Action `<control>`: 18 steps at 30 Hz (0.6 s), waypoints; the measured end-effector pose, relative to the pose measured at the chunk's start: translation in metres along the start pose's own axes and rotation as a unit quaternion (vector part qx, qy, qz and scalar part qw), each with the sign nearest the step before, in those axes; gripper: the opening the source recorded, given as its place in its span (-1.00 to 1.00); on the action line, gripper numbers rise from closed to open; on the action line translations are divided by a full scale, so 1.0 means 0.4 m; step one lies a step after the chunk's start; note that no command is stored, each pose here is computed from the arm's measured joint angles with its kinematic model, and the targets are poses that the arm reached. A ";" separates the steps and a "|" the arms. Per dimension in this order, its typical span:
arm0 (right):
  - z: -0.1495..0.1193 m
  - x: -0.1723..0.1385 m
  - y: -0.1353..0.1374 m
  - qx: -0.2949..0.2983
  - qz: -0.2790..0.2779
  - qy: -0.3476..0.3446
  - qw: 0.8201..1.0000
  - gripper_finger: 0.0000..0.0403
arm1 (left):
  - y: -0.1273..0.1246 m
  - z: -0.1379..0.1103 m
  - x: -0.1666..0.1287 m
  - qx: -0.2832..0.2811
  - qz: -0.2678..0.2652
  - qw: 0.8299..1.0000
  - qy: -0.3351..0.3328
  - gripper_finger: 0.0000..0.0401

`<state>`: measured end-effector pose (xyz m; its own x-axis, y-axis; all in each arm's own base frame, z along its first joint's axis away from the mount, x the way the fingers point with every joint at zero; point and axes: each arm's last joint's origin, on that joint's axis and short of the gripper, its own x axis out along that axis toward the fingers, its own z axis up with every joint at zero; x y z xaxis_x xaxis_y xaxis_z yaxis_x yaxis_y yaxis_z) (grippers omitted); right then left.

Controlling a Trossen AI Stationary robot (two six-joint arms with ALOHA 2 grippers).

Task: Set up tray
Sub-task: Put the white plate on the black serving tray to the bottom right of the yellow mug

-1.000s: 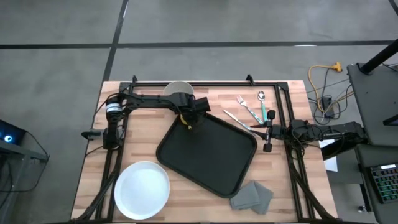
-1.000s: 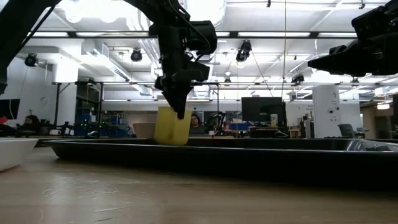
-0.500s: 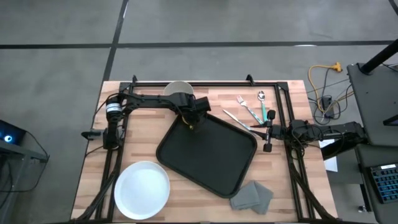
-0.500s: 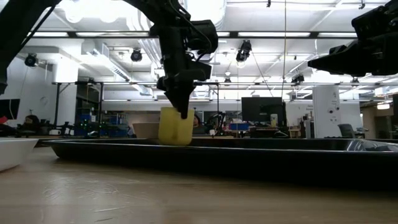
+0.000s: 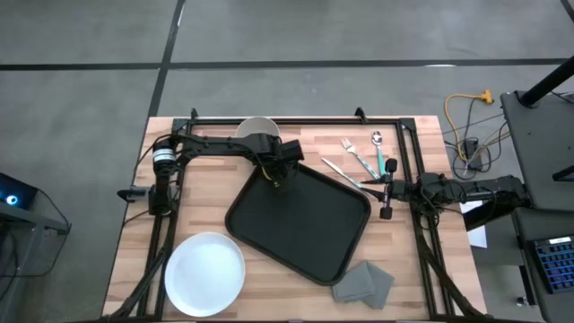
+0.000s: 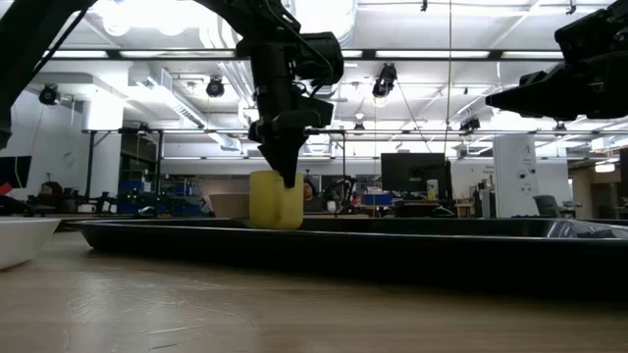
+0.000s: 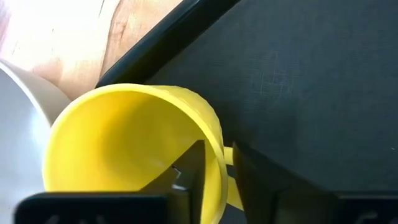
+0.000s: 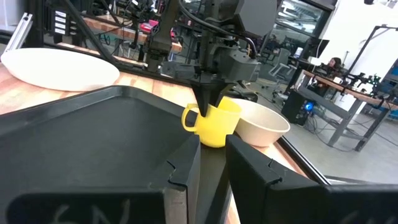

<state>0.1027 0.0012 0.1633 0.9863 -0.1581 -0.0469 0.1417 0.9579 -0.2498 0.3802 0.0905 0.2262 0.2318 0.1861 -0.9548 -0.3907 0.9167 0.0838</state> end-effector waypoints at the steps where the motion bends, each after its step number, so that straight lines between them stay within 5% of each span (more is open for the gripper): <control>1: 0.000 0.000 0.000 0.001 0.000 0.000 1.000 -0.66 | 0.000 0.000 0.000 0.000 0.000 1.000 0.000 -0.60; 8: 0.000 0.000 0.000 0.001 0.000 0.000 1.000 -0.66 | 0.000 0.000 -0.001 0.000 0.000 1.000 0.000 -0.40; 18: 0.000 0.000 0.000 -0.001 0.000 0.000 1.000 -0.66 | 0.005 -0.012 -0.025 0.005 0.004 0.999 0.032 -0.37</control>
<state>0.1027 0.0011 0.1633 0.9862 -0.1591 -0.0469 0.1424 0.9573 -0.2515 0.3729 0.0888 0.2345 0.1714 0.1718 -0.9701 -0.3842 0.9184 0.0948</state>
